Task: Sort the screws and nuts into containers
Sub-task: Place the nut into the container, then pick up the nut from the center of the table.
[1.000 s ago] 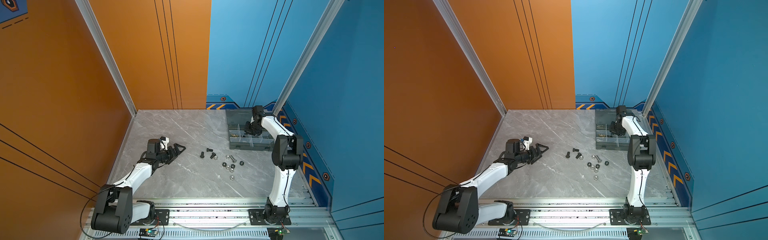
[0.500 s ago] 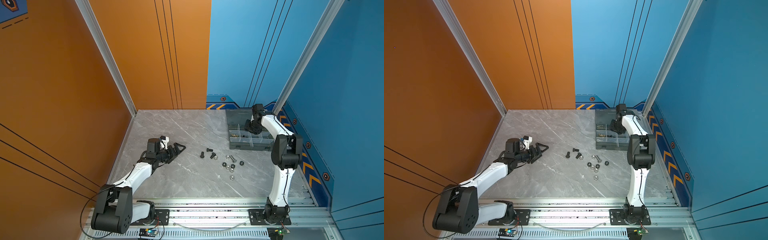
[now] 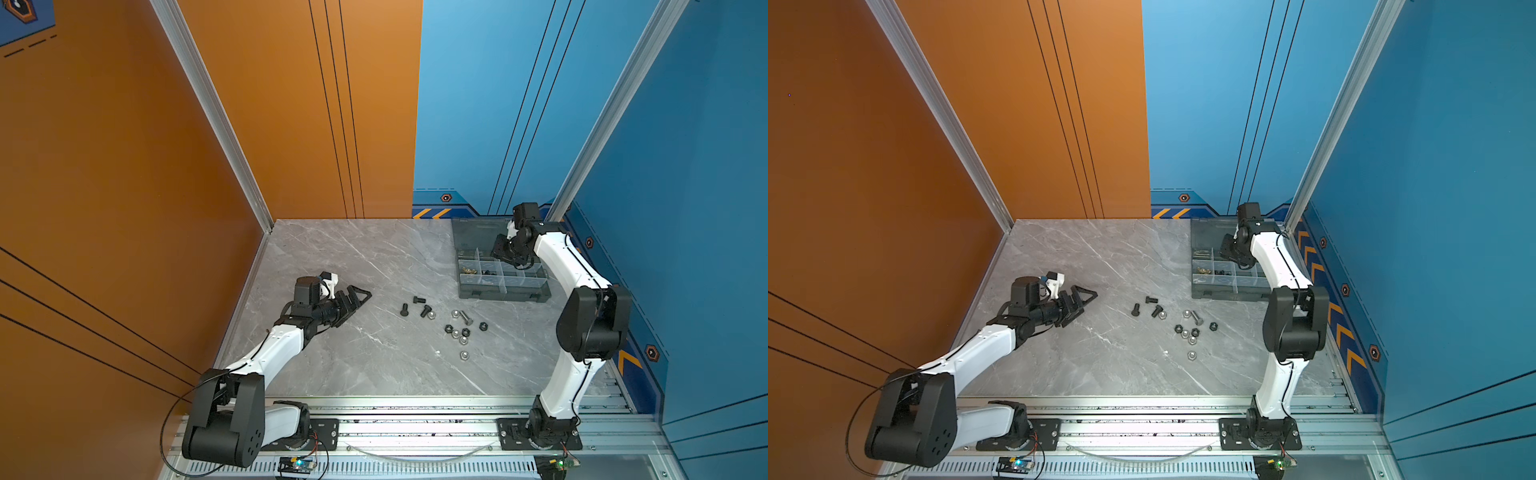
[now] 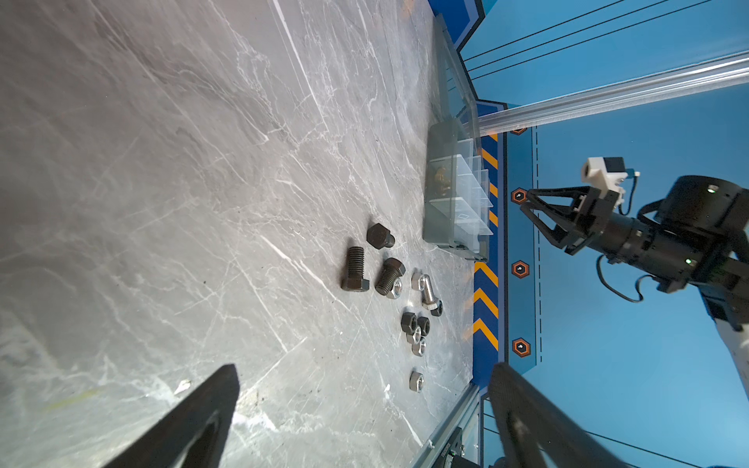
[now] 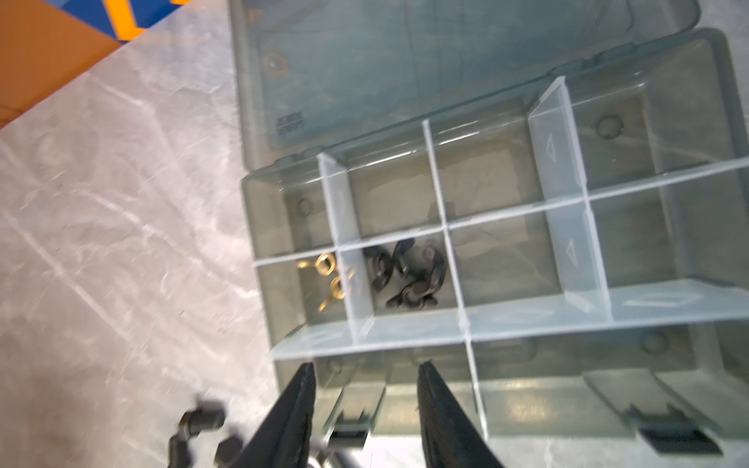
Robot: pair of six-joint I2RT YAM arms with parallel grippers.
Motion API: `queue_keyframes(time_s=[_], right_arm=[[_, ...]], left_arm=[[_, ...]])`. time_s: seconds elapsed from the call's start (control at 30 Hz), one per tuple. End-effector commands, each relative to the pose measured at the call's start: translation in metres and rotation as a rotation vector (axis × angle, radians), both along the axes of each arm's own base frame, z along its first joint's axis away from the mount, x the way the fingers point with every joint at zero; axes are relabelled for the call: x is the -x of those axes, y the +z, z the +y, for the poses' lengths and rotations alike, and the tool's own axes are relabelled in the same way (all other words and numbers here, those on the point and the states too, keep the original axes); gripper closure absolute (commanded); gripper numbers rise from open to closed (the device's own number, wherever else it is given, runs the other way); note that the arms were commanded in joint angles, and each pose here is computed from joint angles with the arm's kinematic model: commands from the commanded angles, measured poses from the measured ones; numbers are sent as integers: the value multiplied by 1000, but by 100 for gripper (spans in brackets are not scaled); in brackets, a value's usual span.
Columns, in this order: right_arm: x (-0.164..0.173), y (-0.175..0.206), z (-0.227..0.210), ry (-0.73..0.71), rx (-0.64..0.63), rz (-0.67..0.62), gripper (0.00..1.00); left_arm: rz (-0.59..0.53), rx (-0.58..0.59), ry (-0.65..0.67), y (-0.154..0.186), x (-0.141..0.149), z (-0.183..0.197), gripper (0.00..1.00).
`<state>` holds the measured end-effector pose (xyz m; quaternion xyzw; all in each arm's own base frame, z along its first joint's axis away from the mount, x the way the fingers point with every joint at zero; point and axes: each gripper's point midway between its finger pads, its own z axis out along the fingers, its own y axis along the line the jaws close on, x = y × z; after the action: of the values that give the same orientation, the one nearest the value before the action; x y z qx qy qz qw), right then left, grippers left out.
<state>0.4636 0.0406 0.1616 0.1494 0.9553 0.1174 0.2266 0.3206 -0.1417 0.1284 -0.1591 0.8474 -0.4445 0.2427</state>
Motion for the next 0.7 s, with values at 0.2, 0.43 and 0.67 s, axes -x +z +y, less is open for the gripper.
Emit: queue_keyframes(time_s=[0.2,0.43,0.67], right_arm=[[59,-13,40,116,-16,82,53],[92,-30,62,173,24,136,52],[119,-48,87,218,58,180,50]], left_arm=[[-3,6,-19,4,-4,-6,2],[-1,4,-28,3,-4,-11,2],[-4,3,-36,4,-5,-16,2]])
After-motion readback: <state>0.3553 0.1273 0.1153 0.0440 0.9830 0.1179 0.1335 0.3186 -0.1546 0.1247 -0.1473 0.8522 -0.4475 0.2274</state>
